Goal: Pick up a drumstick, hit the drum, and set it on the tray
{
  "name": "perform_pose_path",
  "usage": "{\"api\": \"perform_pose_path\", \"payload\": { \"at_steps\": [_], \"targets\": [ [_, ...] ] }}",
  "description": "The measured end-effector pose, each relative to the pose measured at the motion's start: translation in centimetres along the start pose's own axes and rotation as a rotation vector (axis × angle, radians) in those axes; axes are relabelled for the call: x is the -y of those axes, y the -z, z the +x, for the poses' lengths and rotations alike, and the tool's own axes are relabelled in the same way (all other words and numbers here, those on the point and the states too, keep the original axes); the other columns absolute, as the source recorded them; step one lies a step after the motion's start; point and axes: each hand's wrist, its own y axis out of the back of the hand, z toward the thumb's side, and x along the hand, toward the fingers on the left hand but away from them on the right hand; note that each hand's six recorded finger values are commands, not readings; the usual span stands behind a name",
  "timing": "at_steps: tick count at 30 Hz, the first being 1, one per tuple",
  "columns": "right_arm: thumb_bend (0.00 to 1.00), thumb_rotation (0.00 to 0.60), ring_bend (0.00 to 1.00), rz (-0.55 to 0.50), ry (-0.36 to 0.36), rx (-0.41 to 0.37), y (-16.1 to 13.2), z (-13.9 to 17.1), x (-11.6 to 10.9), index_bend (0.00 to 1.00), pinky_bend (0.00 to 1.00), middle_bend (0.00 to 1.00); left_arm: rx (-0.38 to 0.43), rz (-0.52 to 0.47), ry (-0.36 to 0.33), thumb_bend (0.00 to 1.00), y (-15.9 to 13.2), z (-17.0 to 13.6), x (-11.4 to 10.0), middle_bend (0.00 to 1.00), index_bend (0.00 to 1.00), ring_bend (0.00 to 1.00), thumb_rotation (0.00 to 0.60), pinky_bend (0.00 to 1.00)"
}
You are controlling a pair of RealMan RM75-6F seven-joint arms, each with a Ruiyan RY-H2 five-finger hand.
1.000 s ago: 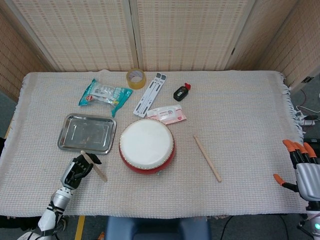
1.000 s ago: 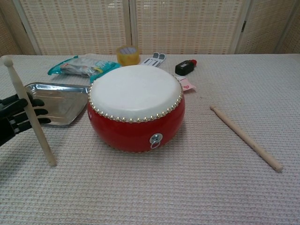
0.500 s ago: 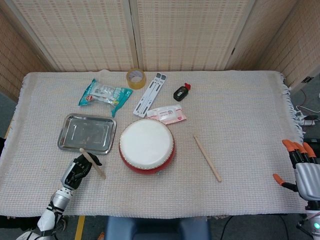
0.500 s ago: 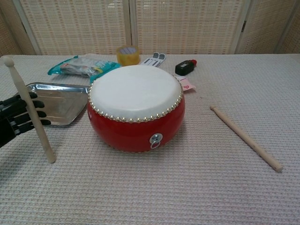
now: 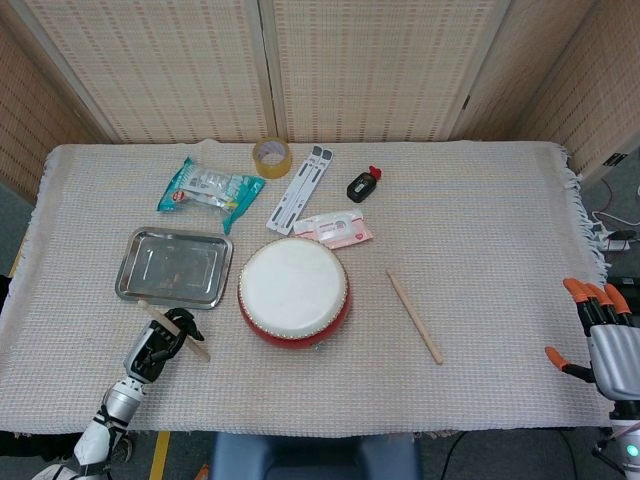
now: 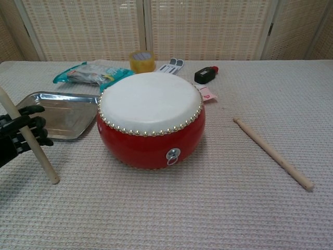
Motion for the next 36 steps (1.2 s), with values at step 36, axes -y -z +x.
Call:
{"api": "perform_pose_path", "payload": {
  "at_steps": [36],
  "targets": [
    [0.18,0.6,0.0,0.003,0.003,0.005,0.1,0.0,-0.2,0.0,0.03,0.08,-0.038,0.043,0.048,0.25,1.7,0.6,2.2,0.62,0.51,0.59,0.6,0.61]
  ]
}}
